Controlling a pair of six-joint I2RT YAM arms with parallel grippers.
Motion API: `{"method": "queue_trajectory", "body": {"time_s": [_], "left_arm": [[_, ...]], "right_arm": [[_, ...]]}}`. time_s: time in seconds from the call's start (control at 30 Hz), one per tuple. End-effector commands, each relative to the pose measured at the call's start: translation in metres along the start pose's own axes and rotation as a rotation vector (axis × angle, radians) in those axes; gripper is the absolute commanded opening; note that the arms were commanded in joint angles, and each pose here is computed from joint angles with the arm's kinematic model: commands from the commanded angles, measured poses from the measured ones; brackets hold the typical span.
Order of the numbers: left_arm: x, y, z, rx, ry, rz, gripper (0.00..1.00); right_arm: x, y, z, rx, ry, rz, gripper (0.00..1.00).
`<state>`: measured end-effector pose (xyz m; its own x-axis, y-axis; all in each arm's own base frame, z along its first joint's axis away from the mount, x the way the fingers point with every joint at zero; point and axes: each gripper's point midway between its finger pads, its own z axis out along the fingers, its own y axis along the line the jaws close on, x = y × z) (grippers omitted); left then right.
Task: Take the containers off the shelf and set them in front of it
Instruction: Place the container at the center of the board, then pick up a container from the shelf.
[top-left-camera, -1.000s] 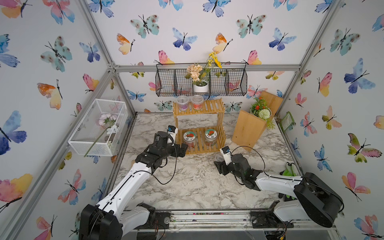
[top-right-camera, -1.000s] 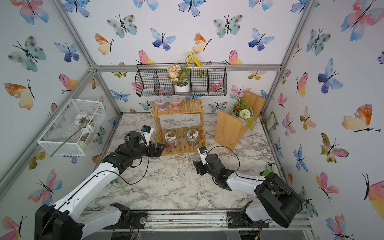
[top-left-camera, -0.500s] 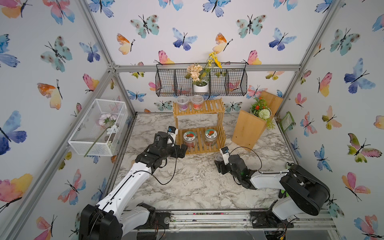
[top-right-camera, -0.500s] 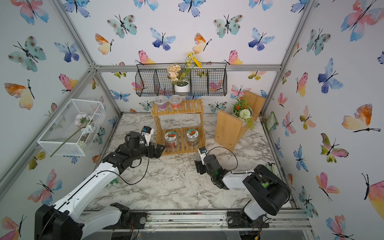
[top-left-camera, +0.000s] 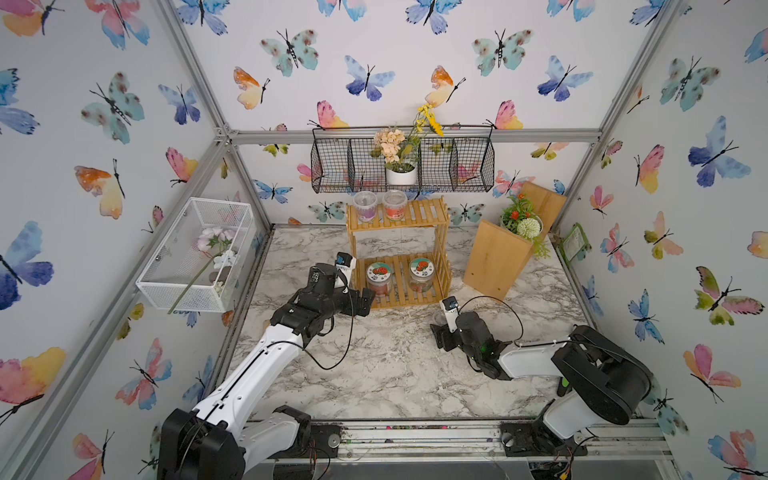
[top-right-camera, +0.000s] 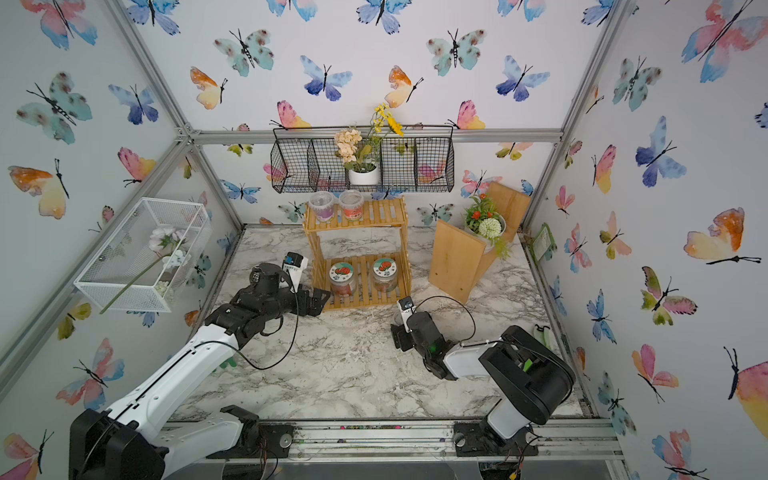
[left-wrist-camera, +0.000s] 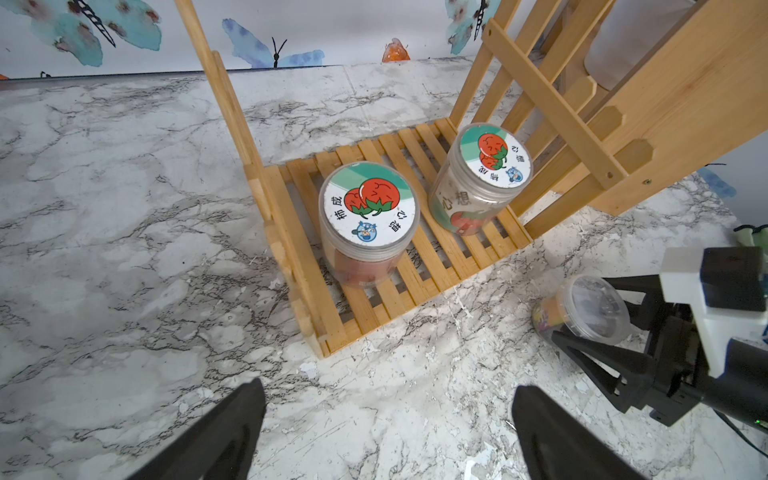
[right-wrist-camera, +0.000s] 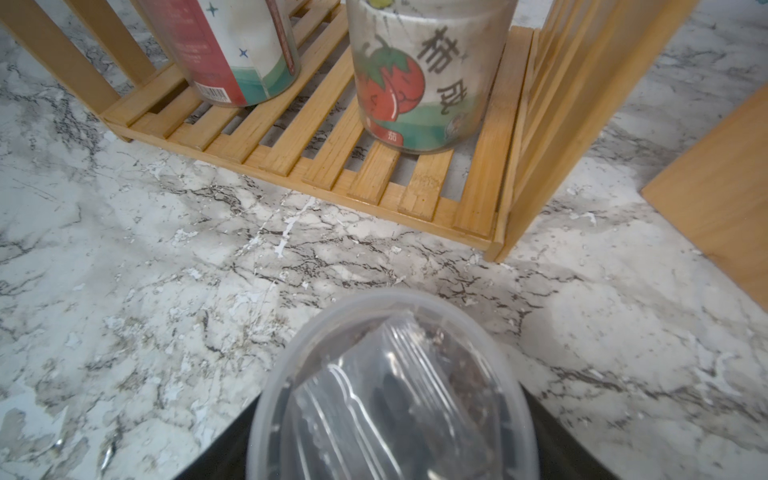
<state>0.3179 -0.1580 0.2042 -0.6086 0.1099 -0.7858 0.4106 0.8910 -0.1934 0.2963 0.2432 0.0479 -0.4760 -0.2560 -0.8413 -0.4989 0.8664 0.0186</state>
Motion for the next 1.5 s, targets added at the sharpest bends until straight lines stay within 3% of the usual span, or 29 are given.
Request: {"method": "queue_trajectory", "body": {"time_s": [0.0,0.23,0.47,0.93,1.2,1.47], "left_arm": [[-0.015,-0.003,-0.009,0.001,-0.045,0.011,0.99],[-0.015,-0.003,-0.01,0.001,-0.053,0.006,0.99],[-0.014,-0.002,-0.011,-0.003,-0.062,0.005,0.99],[-0.035,0.002,-0.024,-0.034,-0.113,0.025,0.99],[-0.04,0.004,-0.025,-0.019,-0.109,0.015,0.99],[-0.038,0.004,-0.027,-0.013,-0.109,0.012,0.99]], "right_arm": [[-0.003,-0.002,-0.004,0.014,-0.008,-0.002,0.85],[-0.012,0.002,-0.014,-0.016,-0.016,-0.002,0.94],[-0.043,0.007,-0.036,-0.049,-0.059,-0.007,0.98],[-0.2,0.049,-0.07,-0.194,-0.23,-0.158,1.0],[-0.287,0.055,-0.062,-0.263,-0.351,-0.178,1.0],[-0.341,0.041,-0.043,-0.276,-0.401,-0.207,1.0]]}}
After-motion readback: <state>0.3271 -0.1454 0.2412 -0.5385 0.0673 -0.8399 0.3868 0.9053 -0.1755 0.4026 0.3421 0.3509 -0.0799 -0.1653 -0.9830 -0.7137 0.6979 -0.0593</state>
